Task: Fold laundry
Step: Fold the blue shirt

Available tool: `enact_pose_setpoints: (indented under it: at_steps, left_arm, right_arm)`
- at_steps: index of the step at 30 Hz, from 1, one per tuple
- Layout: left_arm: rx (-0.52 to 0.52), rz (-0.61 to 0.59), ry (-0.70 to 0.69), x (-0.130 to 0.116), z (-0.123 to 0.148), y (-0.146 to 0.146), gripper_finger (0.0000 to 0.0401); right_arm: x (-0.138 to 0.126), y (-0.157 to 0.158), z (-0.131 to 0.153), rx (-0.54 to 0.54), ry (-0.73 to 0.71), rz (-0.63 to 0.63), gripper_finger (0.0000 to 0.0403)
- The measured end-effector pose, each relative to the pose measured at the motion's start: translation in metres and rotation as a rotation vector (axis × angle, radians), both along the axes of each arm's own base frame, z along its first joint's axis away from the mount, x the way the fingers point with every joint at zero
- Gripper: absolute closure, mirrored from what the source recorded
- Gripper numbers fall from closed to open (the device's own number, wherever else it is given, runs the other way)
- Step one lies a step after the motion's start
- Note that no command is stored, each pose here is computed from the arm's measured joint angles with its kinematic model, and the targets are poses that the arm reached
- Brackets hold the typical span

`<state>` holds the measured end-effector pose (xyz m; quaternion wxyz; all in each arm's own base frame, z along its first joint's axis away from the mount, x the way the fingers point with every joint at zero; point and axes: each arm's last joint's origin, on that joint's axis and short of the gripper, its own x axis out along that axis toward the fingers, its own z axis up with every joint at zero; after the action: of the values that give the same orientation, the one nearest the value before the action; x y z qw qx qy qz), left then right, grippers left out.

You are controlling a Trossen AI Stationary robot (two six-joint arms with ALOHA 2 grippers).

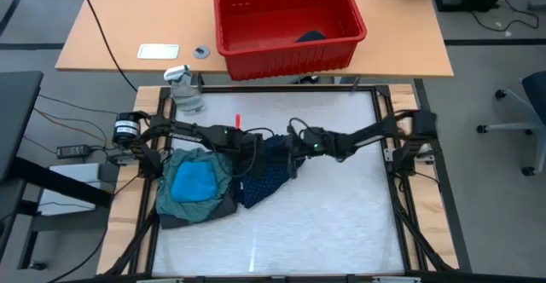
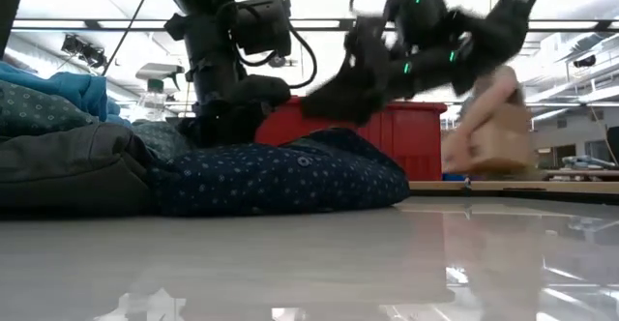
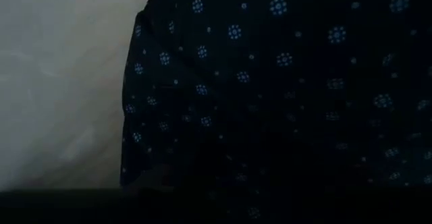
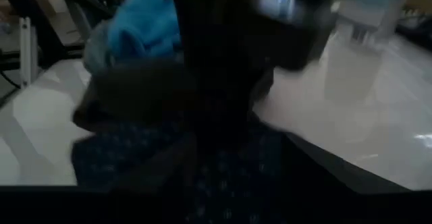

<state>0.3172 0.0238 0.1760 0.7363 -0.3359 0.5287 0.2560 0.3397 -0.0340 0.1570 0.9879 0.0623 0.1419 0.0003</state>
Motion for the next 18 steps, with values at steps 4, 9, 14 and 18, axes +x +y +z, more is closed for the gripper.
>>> enact_pose_setpoints:
  at_steps: [4, 9, 14, 18]
  left_arm:
    - [0.006, -0.018, -0.004, -0.001, -0.003, 0.0, 0.0246]
    - [-0.017, -0.036, -0.032, -0.002, -0.014, 0.001, 0.0246]
    - [-0.046, -0.021, -0.164, 0.001, -0.024, 0.002, 0.0246]
    - [-0.026, 0.005, -0.29, 0.01, -0.026, 0.006, 0.0246]
  right_arm:
    - [0.009, -0.002, -0.045, 0.029, 0.051, -0.006, 0.0195]
    - [0.009, -0.007, -0.079, 0.127, 0.136, -0.002, 0.0217]
    - [0.002, -0.009, -0.079, 0.26, 0.255, -0.049, 0.0241]
    - [-0.012, -0.008, -0.061, 0.239, 0.35, -0.074, 0.0258]
